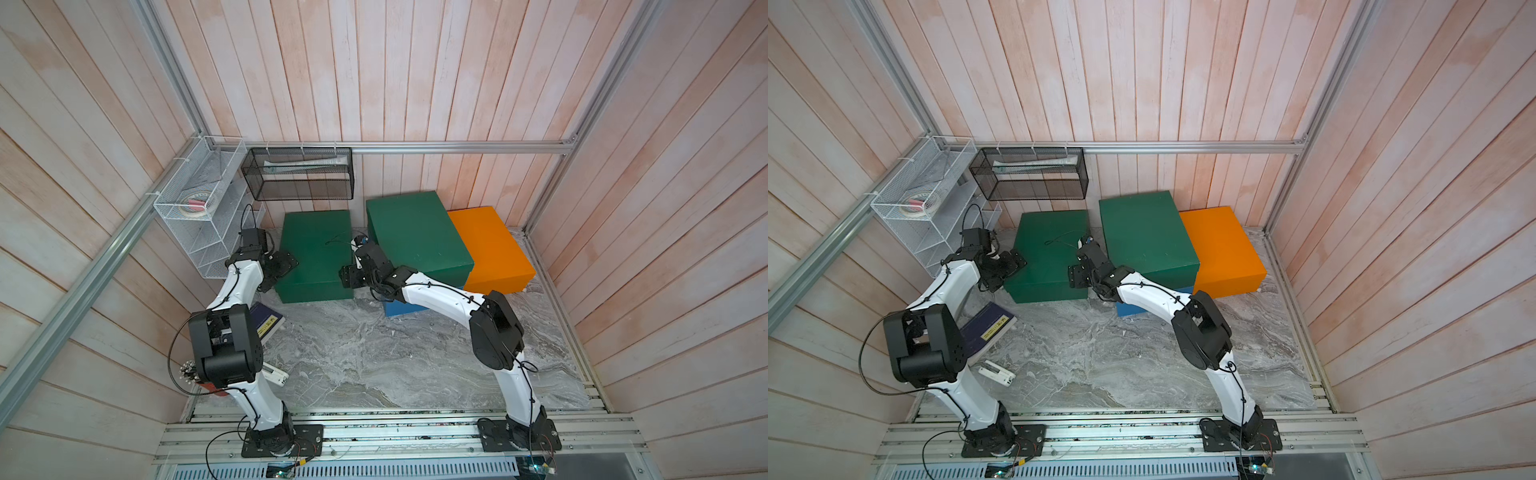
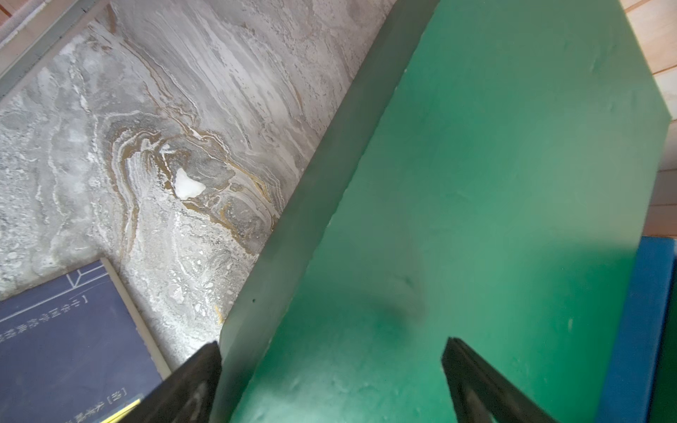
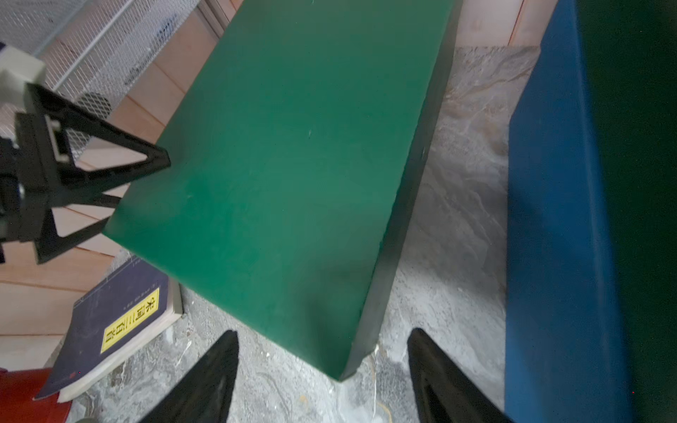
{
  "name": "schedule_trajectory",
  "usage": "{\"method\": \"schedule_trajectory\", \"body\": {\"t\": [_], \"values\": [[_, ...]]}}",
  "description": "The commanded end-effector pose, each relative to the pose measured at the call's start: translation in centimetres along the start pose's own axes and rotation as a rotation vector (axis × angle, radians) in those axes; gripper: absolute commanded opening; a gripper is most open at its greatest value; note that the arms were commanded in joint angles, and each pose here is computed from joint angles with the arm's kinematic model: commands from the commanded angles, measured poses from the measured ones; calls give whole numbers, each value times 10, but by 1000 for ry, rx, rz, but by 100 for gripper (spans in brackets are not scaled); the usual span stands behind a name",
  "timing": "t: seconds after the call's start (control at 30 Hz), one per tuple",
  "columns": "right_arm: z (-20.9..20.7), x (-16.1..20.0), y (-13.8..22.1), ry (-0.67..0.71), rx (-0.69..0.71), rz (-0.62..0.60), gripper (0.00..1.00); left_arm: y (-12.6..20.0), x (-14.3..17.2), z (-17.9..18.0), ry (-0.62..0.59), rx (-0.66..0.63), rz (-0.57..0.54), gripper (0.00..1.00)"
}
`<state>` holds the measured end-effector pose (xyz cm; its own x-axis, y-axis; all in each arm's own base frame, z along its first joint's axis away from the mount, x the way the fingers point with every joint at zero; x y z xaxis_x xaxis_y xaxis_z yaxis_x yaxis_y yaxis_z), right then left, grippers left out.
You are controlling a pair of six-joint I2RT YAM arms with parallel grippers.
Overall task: Stack the shoeboxes
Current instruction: Pick up the shoebox from the center of the board.
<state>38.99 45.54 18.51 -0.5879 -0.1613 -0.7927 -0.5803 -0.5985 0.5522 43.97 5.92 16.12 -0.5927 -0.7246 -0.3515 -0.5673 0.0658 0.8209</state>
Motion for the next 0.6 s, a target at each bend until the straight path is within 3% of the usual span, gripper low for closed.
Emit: {"method": "schedule_trajectory", "body": {"t": [0.0,0.3,0.57], "values": [[-2,9,-20,-9,-25,22,74,-4,-1,-2,-18,-2,12,98],[4,25,-40,-55,-60,76,75,-11,3,2,-12,-6,29,100],[30,42,-35,-38,-105,111,73,-6,20,6,13,30,51,98]]}}
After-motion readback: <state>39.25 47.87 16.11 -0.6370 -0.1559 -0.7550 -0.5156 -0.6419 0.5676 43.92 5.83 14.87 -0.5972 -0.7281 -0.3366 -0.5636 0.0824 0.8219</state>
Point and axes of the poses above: each gripper's point midway between its finger pads, its own y axis back along the fingers, its own z axis along the line the jaws close on, x = y × z, the point moved 3 cm from there along y, back along the fingers, and after that the axes turned 8 degrees about y, right-handed, at the moved point
